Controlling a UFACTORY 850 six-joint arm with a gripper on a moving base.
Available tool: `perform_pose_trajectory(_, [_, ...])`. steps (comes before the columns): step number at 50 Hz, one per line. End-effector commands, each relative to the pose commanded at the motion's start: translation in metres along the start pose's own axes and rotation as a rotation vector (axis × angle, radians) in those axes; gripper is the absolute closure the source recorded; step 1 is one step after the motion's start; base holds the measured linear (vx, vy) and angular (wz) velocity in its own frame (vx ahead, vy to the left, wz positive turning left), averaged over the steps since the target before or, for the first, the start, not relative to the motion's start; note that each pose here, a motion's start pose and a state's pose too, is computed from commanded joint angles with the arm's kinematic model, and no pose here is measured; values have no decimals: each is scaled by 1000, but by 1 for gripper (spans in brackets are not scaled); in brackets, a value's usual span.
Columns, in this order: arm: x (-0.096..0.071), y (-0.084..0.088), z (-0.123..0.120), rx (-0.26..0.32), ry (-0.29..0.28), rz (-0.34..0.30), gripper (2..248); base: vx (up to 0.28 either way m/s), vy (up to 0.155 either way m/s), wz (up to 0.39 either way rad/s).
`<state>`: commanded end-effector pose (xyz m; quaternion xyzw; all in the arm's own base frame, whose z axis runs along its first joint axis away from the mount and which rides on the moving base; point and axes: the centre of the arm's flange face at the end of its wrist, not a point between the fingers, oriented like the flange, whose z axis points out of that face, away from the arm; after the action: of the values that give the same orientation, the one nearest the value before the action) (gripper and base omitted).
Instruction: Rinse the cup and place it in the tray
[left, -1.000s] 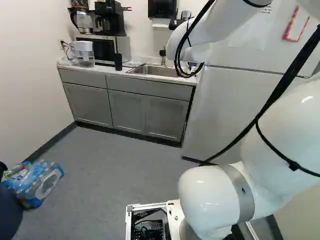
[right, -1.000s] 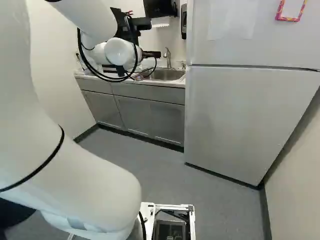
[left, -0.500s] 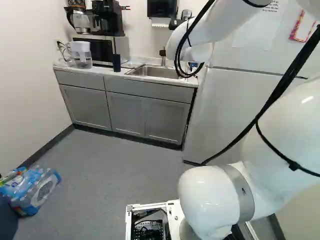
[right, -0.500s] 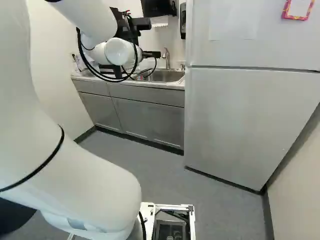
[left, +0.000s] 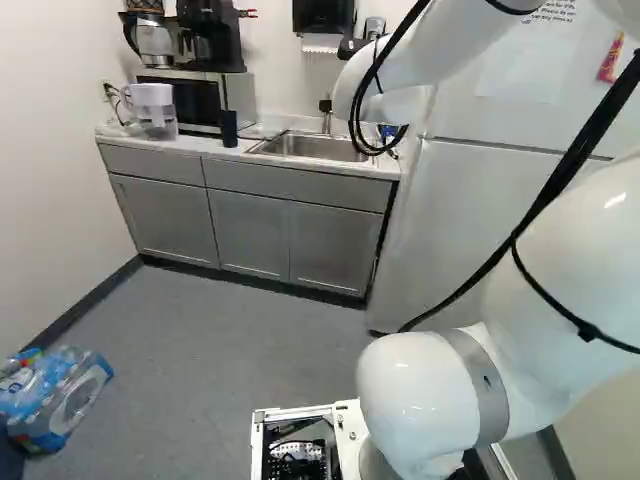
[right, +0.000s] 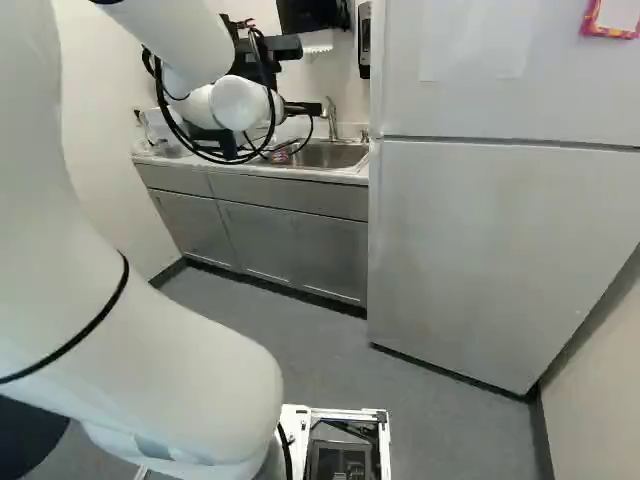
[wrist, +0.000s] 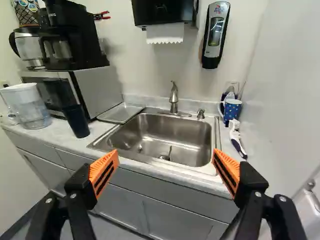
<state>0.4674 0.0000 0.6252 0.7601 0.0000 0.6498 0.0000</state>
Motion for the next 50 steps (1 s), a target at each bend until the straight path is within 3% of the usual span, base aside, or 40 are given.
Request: perform_pose_trajectory(50, [0,0,0,0,0,0,3,125,28,123])
